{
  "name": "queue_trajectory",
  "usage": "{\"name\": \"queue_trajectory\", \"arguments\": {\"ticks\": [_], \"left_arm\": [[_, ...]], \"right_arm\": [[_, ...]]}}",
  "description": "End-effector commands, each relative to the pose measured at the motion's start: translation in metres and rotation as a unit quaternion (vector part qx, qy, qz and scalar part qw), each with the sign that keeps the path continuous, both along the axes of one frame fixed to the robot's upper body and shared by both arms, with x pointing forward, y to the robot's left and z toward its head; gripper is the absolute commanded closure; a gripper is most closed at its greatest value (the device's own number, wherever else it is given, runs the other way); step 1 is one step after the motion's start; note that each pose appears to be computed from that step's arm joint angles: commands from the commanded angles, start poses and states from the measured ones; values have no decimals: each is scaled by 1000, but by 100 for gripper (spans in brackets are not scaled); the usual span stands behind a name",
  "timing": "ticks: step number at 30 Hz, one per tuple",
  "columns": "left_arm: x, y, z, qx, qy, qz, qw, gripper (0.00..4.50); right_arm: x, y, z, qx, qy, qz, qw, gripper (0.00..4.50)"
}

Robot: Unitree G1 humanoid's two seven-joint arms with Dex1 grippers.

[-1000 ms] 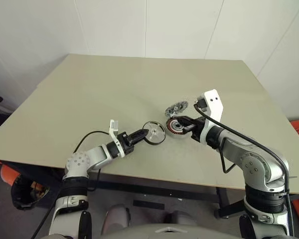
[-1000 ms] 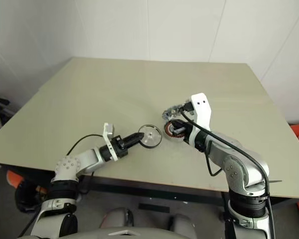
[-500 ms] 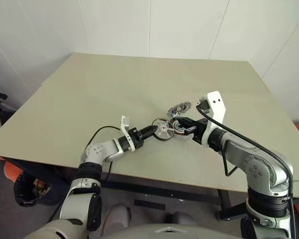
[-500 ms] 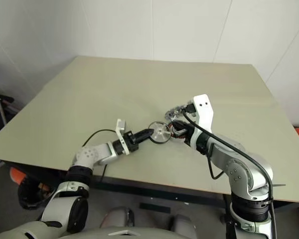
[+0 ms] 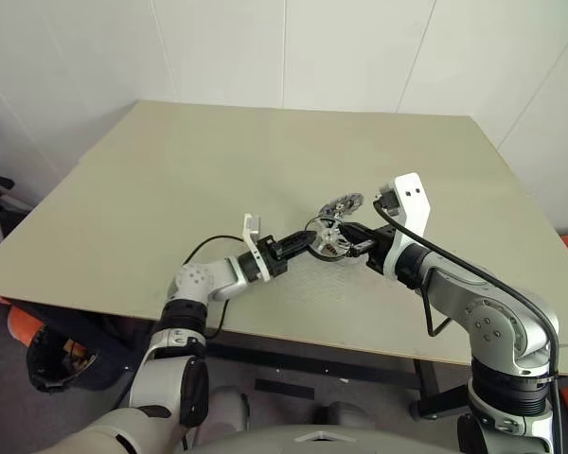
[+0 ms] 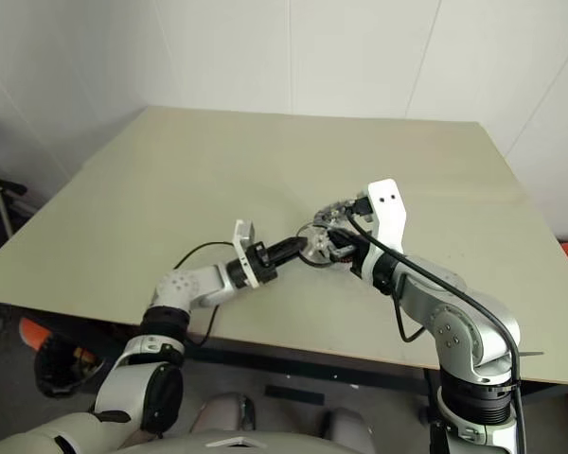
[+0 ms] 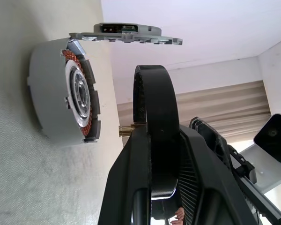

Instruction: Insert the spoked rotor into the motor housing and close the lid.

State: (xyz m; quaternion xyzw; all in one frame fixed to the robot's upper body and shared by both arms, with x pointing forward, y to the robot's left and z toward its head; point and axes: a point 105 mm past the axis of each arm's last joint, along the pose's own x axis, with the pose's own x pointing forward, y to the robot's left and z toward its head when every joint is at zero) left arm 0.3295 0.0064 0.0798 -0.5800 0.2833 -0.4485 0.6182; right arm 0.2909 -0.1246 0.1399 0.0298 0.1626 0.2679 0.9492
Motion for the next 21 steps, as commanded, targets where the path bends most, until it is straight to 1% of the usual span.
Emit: {"name": "queue_trajectory", "arguments": {"ticks": [1, 8, 12, 14, 17, 21], "left_arm": [[6, -10, 23, -16, -30, -5, 999, 405], [9, -25, 21, 2, -30, -5, 1000, 405], [14, -30, 11, 21, -20, 12, 1000, 405], [13, -32, 11, 23, -19, 10, 1000, 405], [14, -34, 2, 39, -10, 11, 999, 405], [14, -36, -2, 40, -4, 7, 999, 405]], "right_arm": [[-4, 4, 14, 7, -29, 7, 1000, 450], [-4, 6, 15, 9, -32, 6, 999, 450], [-4, 6, 16, 9, -33, 4, 999, 450], [-4, 6, 16, 10, -34, 4, 999, 450], [-4, 7, 16, 10, -35, 5, 999, 450], [-4, 9, 16, 11, -34, 7, 999, 450]]}}
